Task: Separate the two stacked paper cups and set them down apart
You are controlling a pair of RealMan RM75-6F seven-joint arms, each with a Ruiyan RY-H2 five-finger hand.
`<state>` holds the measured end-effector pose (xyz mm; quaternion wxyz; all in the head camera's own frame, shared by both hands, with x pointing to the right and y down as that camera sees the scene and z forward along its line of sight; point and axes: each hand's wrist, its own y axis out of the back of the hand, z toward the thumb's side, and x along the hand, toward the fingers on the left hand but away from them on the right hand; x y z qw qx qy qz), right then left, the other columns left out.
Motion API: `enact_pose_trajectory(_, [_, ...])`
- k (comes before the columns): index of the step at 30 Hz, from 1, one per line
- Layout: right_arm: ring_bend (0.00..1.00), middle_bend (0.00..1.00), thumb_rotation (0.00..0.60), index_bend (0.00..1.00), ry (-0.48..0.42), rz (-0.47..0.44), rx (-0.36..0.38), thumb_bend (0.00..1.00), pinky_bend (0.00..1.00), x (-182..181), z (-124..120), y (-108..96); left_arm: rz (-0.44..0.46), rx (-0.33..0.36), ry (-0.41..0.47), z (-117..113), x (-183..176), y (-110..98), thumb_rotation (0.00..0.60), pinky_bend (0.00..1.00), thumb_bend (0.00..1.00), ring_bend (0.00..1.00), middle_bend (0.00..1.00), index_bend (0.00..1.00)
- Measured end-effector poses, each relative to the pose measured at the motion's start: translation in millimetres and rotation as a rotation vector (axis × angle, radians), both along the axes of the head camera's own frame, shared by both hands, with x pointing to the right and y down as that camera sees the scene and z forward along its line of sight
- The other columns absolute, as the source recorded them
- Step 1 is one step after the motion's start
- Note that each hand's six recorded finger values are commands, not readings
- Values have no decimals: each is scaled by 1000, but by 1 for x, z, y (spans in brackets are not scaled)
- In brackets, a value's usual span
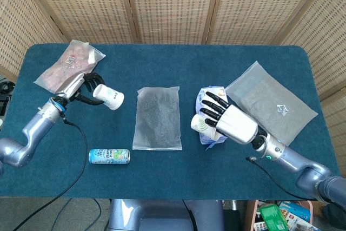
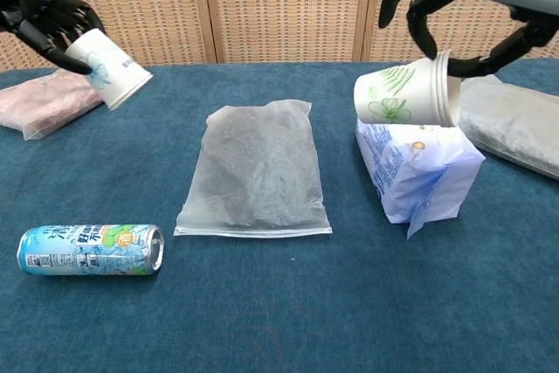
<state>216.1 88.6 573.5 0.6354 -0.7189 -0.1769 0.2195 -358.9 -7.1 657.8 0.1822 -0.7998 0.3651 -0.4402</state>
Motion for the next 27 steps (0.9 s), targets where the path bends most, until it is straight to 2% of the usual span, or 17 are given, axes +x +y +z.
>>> enact_pose_trajectory(3, [226,391,600,669,39,-52,-15,601,206,-13,7,3,52,33,-115,0,-18,6,600,485,179,466,498,491])
enact_pose_trajectory(7, [226,389,600,669,109,-135,-27,601,219,-33,20,8,103,60,-214,5,-30,16,600,485,181,466,497,491])
enact_pose_trajectory(9, [226,375,600,656,143,-171,-29,601,219,-43,26,10,121,71,-245,9,-32,20,600,476,181,434,459,491])
enact_pose_trajectory(10, [226,358,600,617,156,-184,-26,587,219,-46,29,12,131,77,-263,12,-31,23,600,459,181,399,418,480])
enact_pose_trajectory(11, [221,313,600,507,170,-195,-20,510,208,-48,31,12,141,79,-276,15,-31,25,600,407,180,313,317,418])
enact_pose_trajectory(12, [198,244,600,354,190,-203,-10,373,179,-50,33,13,152,80,-290,20,-29,29,600,332,180,197,187,304])
enact_pose_trajectory(13, [172,194,600,251,205,-203,-2,261,151,-50,35,12,156,75,-295,24,-26,32,600,277,180,123,110,206])
enact_pose_trajectory(14, [125,130,600,140,219,-198,9,112,106,-50,37,12,157,65,-296,28,-24,36,600,202,181,43,32,85])
enact_pose_trajectory(15, [82,90,600,81,231,-183,22,30,73,-50,37,10,155,47,-292,33,-21,40,600,146,180,4,1,16])
enact_pose_trajectory(16, [65,78,600,64,234,-164,29,7,62,-50,37,8,152,35,-288,35,-19,42,600,117,180,0,0,0])
enact_pose_trajectory(22, [43,73,600,51,192,0,43,0,37,-44,23,-4,126,1,-251,29,-16,49,600,31,177,0,0,0])
enact_pose_trajectory(27, [32,73,600,50,137,116,57,0,20,-21,0,-9,71,34,-230,10,-30,51,600,0,177,0,0,0])
